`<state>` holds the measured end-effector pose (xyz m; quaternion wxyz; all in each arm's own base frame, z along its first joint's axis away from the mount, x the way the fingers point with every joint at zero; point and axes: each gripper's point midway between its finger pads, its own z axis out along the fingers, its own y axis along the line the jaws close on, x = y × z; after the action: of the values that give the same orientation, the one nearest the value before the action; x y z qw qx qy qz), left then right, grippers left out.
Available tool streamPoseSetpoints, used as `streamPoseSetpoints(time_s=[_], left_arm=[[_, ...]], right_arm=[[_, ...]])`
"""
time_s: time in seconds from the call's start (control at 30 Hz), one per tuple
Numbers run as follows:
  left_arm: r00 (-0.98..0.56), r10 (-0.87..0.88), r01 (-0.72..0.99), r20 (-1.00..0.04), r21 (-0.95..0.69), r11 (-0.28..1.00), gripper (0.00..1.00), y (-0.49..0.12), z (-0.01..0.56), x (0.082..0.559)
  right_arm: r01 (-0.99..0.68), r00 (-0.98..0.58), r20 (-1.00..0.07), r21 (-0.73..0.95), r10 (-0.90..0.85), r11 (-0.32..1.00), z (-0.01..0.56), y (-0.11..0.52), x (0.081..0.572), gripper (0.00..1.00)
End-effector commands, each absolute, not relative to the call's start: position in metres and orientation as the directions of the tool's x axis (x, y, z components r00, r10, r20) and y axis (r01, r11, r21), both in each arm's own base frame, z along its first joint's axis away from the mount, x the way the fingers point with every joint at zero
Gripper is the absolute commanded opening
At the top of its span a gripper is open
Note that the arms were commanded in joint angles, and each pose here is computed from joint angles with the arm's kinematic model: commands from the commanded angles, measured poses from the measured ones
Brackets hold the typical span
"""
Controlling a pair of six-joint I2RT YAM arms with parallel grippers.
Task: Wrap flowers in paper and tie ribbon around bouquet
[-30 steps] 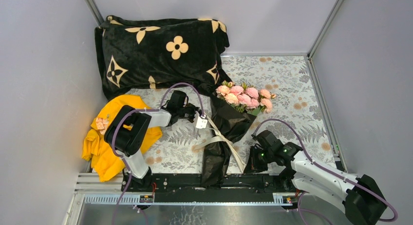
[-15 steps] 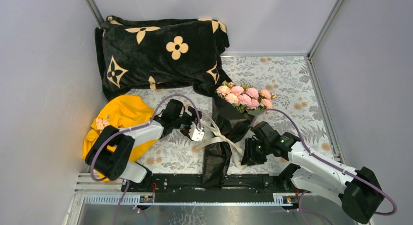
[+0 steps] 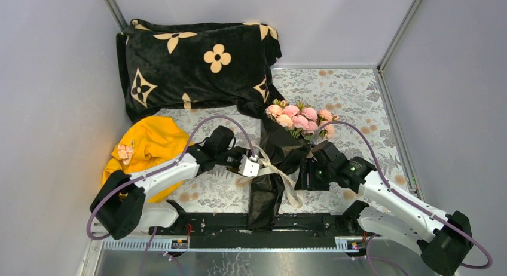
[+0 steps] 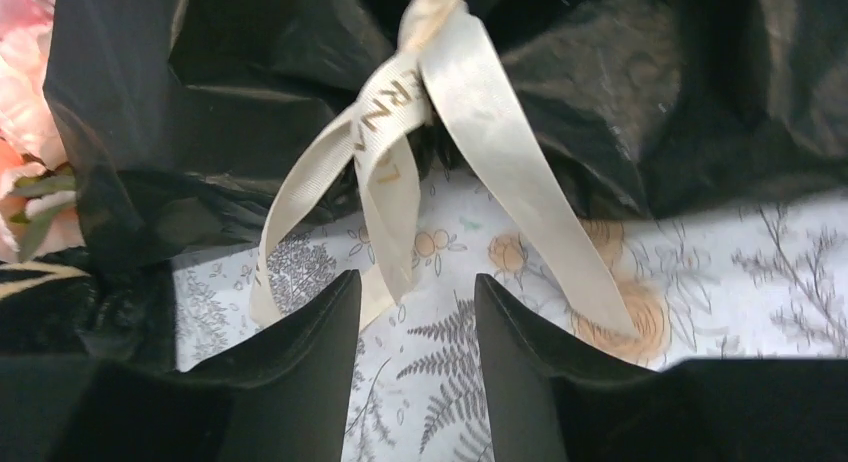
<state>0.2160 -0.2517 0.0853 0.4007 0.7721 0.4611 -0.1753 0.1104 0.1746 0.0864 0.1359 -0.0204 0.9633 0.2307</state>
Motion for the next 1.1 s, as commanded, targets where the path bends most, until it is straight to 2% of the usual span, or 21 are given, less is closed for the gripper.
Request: streamPoseSetpoints(time_s=[0.0,0.13,0.23,0.33,0.47,0.53,0.73,1.0,1.07], left_arm=[[0.355,0.54,0.91,-0.763,0.414,-0.014,0.51,-0.279,0.099,0.241],[0.399,0.53,0.878,-0.748,0.478,0.014,0.55,-0.289,0.097,0.26],[0.413,0.555,0.876,-0.722,0.482,-0.024,0.55,-0.288,0.086,0.262],[0.416,0.566,0.883,-0.711,0.466,-0.063,0.41,-0.286,0.076,0.257],[0.428,0.562,0.881,-0.707,0.467,-0.084,0.11,-0.287,0.08,0.254],[0.427,0.565,0.881,-0.706,0.466,-0.083,0.0,-0.285,0.085,0.253],[0.392,0.648,0.906,-0.653,0.394,-0.152,0.0,-0.255,0.072,0.228],[0.486,0.746,0.871,-0.455,0.32,-0.373,0.0,-0.186,0.024,0.192],[0.532,0.74,0.847,-0.411,0.269,-0.459,0.0,-0.17,0.014,0.176]], right_arm=[[-0.123,-0.944,-0.328,0.421,0.024,0.899,0.097,0.175,0.121,0.61],[-0.127,-0.938,-0.344,0.42,0.029,0.898,0.096,0.175,0.124,0.61],[-0.135,-0.936,-0.351,0.427,0.027,0.894,0.096,0.177,0.126,0.6],[-0.14,-0.936,-0.353,0.421,0.02,0.896,0.094,0.177,0.126,0.6],[-0.148,-0.936,-0.352,0.412,0.007,0.899,0.093,0.175,0.125,0.59],[-0.151,-0.935,-0.354,0.413,0.006,0.898,0.093,0.176,0.125,0.59],[-0.166,-0.937,-0.348,0.426,-0.009,0.889,0.089,0.183,0.128,0.6],[-0.188,-0.947,-0.319,0.445,-0.041,0.875,0.084,0.19,0.124,0.64],[-0.195,-0.951,-0.305,0.46,-0.052,0.866,0.081,0.193,0.121,0.69]])
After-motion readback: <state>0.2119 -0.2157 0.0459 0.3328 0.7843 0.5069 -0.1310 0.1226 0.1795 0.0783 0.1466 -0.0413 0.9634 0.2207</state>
